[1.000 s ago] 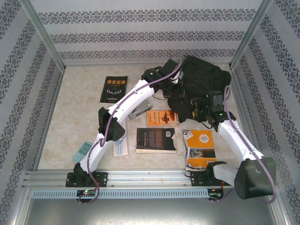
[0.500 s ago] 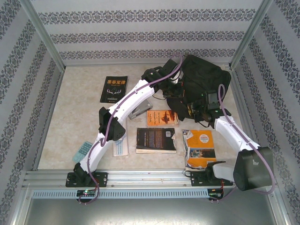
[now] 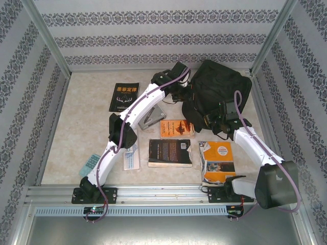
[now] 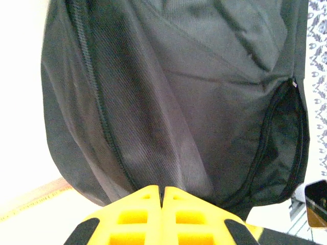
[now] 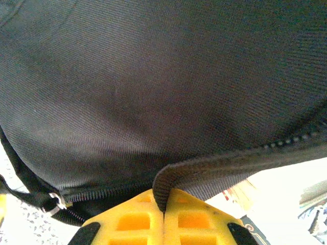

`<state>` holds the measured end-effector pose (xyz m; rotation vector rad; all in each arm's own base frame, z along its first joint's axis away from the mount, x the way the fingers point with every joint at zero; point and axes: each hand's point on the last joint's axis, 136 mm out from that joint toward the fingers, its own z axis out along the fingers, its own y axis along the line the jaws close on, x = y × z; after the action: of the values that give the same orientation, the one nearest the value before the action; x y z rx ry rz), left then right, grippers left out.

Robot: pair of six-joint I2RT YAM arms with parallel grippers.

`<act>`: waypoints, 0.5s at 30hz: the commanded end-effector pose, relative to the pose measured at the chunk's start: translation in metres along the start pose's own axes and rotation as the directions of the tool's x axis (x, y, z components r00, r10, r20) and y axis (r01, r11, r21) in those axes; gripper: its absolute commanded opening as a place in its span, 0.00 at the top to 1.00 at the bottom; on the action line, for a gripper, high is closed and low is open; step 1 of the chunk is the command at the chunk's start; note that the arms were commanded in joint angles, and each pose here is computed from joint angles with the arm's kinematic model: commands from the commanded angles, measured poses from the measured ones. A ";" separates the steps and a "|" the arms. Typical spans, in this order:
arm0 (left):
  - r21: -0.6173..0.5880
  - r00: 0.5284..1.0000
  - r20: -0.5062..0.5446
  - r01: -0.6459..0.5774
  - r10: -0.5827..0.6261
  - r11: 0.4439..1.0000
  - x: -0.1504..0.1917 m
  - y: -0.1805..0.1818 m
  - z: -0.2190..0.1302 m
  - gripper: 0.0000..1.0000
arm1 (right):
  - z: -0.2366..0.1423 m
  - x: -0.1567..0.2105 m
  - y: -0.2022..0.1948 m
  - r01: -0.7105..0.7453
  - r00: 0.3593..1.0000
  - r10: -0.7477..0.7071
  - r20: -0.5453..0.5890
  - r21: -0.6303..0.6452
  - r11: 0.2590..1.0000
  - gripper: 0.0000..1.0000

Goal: Pack the student bag

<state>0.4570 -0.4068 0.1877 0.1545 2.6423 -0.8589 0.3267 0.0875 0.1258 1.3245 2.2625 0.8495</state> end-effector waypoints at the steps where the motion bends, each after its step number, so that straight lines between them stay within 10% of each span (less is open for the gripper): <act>1: -0.009 0.985 0.172 0.013 -0.011 1.000 -0.059 0.026 -0.023 1.00 | -0.001 0.000 -0.025 0.057 0.998 -0.058 0.010 0.093 0.994 1.00; 15: 0.052 0.957 0.286 0.042 -0.056 0.998 -0.107 0.054 -0.009 1.00 | -0.002 0.002 -0.014 0.249 0.968 -0.246 -0.044 0.072 0.966 1.00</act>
<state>0.5092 -0.3848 0.1825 0.0702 2.5520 -0.9122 0.3272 0.0861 0.1271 1.1052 2.3410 0.7753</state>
